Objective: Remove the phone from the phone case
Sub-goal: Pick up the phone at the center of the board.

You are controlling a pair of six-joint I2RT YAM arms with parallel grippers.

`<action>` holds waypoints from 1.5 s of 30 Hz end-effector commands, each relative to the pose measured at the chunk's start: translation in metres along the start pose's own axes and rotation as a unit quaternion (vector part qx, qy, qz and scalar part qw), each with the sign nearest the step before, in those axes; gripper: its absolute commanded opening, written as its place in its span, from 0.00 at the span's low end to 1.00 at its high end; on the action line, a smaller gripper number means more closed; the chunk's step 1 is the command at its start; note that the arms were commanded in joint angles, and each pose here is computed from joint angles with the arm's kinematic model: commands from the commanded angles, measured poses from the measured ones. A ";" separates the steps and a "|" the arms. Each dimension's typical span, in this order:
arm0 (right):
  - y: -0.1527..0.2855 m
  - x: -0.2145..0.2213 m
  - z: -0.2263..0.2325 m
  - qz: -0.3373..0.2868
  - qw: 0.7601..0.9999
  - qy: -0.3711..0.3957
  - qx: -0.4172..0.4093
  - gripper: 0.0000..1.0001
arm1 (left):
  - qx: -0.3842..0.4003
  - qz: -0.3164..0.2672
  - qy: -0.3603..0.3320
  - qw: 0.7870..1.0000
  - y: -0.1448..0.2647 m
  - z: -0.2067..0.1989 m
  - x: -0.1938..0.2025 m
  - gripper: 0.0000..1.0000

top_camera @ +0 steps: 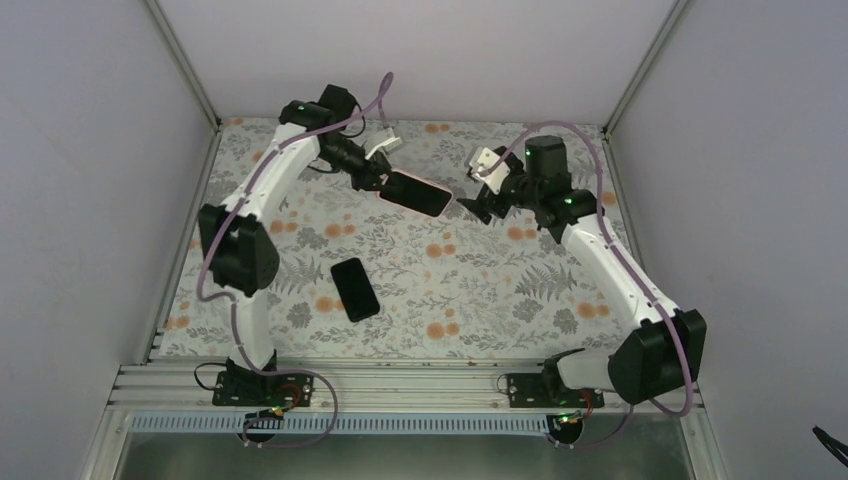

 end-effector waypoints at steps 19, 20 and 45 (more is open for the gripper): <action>-0.029 0.015 0.004 -0.029 0.994 -0.078 -0.075 0.96 | -0.036 -0.061 -0.127 0.989 0.030 -0.055 -0.018 0.02; -0.030 0.016 0.004 -0.027 0.993 -0.079 -0.078 0.96 | -0.039 -0.060 -0.128 0.989 0.029 -0.055 -0.019 0.02; -0.044 0.027 -0.015 0.003 0.994 -0.081 -0.070 0.95 | -0.049 -0.011 -0.148 0.988 0.008 -0.067 -0.008 0.02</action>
Point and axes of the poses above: each gripper's point midway between its finger pads, its own y axis back along the fingers, its own z axis along the line the jaws close on, x = y × z, the point moved 7 cm from there along y, back along the fingers, and after that the axes turned 8 degrees about y, right-handed, at the moved point
